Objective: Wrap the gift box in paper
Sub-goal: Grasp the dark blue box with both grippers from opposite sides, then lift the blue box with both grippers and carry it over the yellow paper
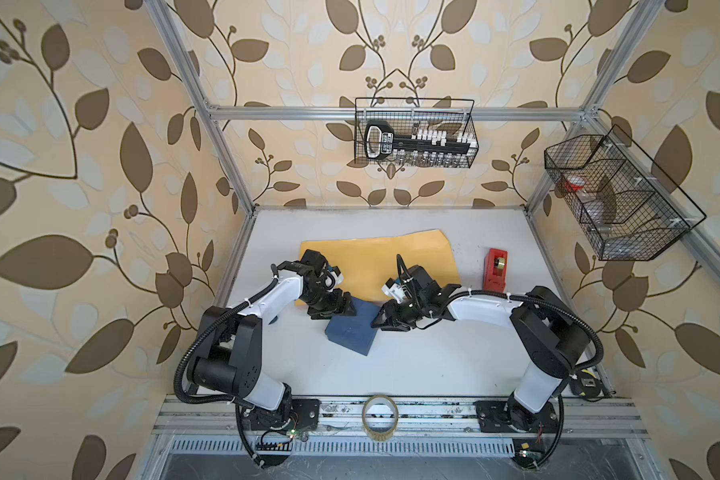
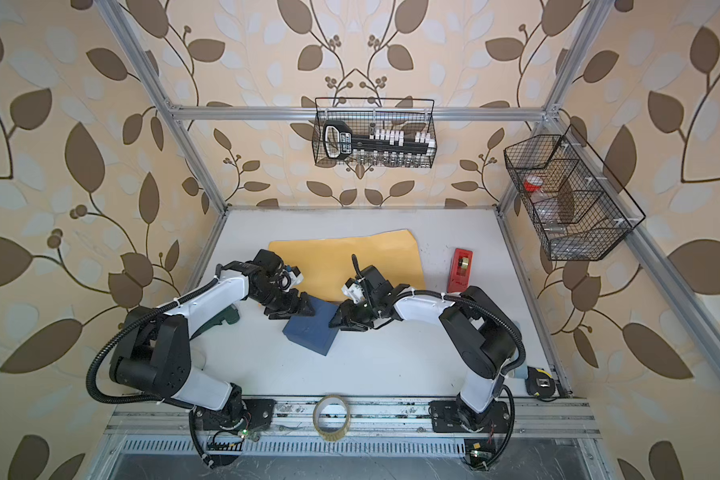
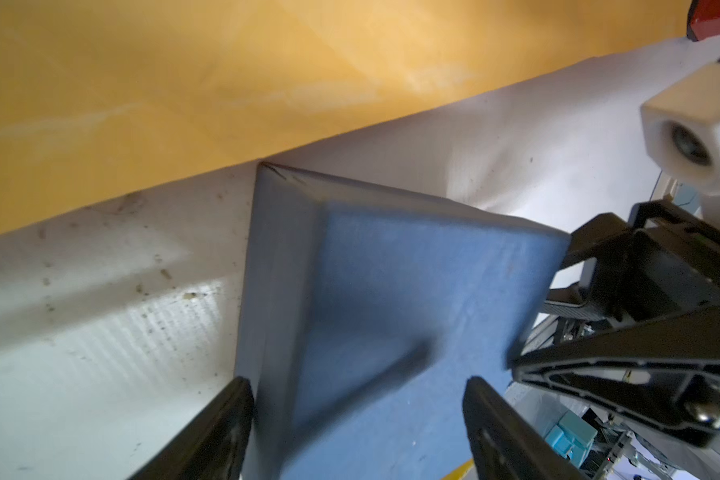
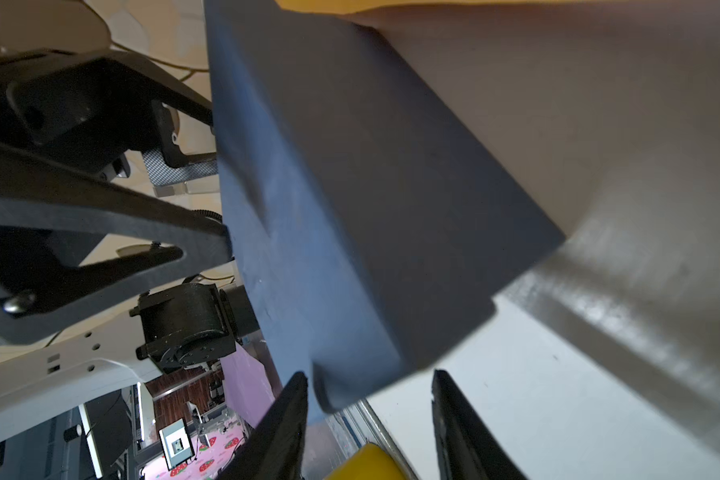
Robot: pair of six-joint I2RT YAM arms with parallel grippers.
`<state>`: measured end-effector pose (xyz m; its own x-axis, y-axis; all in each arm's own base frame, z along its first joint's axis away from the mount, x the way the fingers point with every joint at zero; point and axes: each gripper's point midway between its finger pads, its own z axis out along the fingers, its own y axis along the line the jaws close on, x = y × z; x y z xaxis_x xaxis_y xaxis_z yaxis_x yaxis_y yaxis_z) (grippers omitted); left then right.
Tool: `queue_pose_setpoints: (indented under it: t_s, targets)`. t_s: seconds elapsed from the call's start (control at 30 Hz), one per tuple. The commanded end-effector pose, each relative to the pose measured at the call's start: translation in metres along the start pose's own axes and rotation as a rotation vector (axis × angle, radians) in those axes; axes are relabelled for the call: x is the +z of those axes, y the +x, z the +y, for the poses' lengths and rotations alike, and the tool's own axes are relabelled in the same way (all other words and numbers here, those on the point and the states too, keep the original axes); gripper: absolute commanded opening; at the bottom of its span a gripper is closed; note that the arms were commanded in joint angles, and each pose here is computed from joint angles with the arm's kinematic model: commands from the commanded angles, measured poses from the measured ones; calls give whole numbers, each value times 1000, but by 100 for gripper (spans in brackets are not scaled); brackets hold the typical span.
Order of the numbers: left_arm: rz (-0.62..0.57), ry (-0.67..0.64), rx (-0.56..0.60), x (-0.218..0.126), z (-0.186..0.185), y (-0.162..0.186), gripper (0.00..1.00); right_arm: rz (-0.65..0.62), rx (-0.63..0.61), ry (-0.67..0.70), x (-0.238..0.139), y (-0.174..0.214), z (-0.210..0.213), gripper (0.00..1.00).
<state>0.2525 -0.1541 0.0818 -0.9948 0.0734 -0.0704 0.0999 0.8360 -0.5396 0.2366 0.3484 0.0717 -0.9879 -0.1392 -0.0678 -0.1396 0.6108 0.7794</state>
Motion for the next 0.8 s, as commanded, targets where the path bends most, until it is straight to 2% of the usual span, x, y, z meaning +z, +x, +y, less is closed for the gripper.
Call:
queue_pose_setpoints:
  t_s: [0.0,0.1,0.27,0.37,0.53,0.77]
  targets:
    - [36,92,-42,4,-19,5,77,11,-36,-26,1,-5,15,44]
    - [54,190,-81,6,-36,9,73,18,-45,-26,-1,-6,18,41]
    - [62,206,-61,2,-44,10,70,10,-55,-36,-9,-5,25,39]
    - [55,291,-46,-10,-64,8,67,-9,-67,-51,-19,-9,34,39]
    - [34,389,72,-38,-101,15,68,-38,-90,-78,-35,-17,53,37]
    - [-17,382,169,-62,-120,2,72,-83,-115,-101,-52,-37,73,36]
